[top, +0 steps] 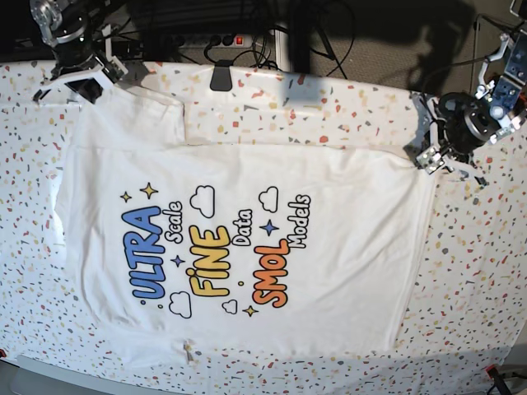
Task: Fold the T-shirt properly
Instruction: 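Lift the shoulder edge and pull it toward the hem with both grippers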
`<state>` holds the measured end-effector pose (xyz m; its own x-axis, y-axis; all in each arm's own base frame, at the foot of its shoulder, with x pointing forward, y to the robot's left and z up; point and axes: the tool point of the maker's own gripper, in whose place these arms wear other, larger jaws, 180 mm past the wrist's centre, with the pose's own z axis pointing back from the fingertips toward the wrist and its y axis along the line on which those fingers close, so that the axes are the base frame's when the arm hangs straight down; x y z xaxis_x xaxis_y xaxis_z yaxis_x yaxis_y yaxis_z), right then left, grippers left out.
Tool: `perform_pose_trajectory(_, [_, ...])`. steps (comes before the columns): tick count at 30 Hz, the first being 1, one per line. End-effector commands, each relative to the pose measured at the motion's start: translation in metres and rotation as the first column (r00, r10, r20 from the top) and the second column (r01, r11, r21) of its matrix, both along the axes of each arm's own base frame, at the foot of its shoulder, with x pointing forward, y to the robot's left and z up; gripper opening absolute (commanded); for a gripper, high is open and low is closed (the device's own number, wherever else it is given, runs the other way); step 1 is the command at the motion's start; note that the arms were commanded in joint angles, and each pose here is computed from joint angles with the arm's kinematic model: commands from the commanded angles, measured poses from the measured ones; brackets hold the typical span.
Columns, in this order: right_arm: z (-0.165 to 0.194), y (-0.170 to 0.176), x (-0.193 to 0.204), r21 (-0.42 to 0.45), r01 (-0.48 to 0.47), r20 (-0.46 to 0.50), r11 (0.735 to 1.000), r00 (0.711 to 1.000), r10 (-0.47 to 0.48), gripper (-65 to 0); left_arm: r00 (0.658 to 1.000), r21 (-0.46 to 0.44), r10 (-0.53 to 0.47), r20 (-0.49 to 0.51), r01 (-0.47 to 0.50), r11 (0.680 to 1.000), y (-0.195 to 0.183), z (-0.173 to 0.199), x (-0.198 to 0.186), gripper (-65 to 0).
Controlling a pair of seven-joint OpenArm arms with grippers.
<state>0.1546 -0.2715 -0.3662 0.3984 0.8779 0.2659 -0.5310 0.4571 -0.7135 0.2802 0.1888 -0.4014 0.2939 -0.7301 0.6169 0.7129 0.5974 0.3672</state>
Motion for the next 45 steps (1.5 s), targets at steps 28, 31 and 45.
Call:
perform_pose_trajectory(28, [0.031,-0.020,-0.073,-0.124,0.151,0.083,0.981,0.986,-0.142,-65.0,0.994,-0.107,0.109,-0.005,-0.109,0.988,0.022,0.036,-0.074,-65.0])
perform_pose_trajectory(31, [0.048,-0.031,-0.055,-0.130,0.196,0.183,0.972,0.968,-0.171,-65.0,0.990,-0.107,0.131,0.046,-0.126,0.986,0.024,0.044,-0.061,-65.0])
perform_pose_trajectory(45, [0.039,-0.044,0.050,0.247,0.314,0.283,0.917,0.881,-0.378,-65.0,0.938,-0.204,0.300,0.176,-0.263,0.943,0.030,0.058,-0.004,-65.0])
